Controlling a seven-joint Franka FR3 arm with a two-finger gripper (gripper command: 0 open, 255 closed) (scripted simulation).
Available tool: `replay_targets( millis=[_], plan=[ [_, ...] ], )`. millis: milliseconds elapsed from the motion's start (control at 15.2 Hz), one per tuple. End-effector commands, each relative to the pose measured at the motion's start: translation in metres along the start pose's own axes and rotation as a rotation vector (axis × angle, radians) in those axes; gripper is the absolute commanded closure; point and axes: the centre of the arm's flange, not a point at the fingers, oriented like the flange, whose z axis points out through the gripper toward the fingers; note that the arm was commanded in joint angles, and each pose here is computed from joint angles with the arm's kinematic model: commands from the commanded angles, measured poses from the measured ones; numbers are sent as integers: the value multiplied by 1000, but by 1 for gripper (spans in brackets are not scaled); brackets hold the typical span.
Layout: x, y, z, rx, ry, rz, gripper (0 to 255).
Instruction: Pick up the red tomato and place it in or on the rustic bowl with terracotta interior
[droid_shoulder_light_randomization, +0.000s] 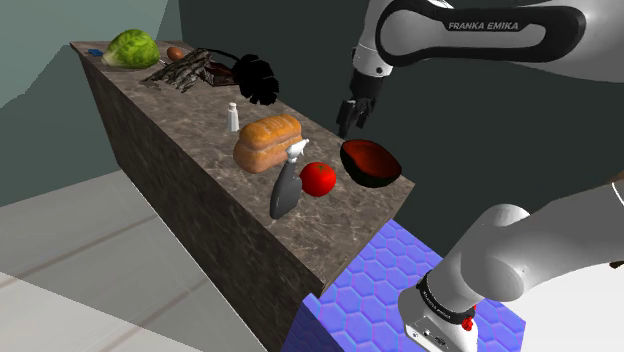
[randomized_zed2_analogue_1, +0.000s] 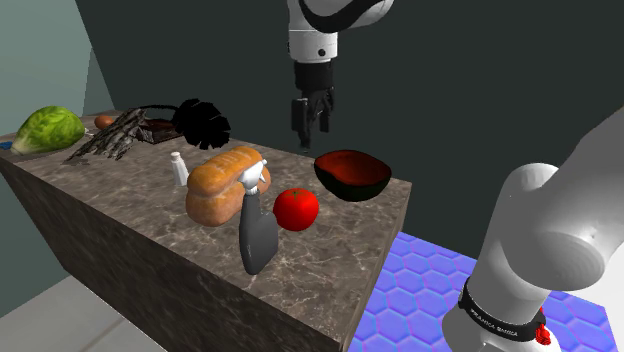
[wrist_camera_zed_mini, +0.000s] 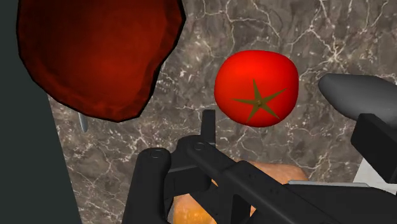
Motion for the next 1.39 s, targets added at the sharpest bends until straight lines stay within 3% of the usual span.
replay_targets(
  millis=[0, 396, 924, 1320],
  plan=[
    [19, -3, 26, 2, -30, -26, 0],
    [75, -15, 93, 7, -118, -102, 0],
    [71, -15, 134, 7, -120, -104, 0],
    [71, -15, 134, 7, -120, -104, 0]
  ],
)
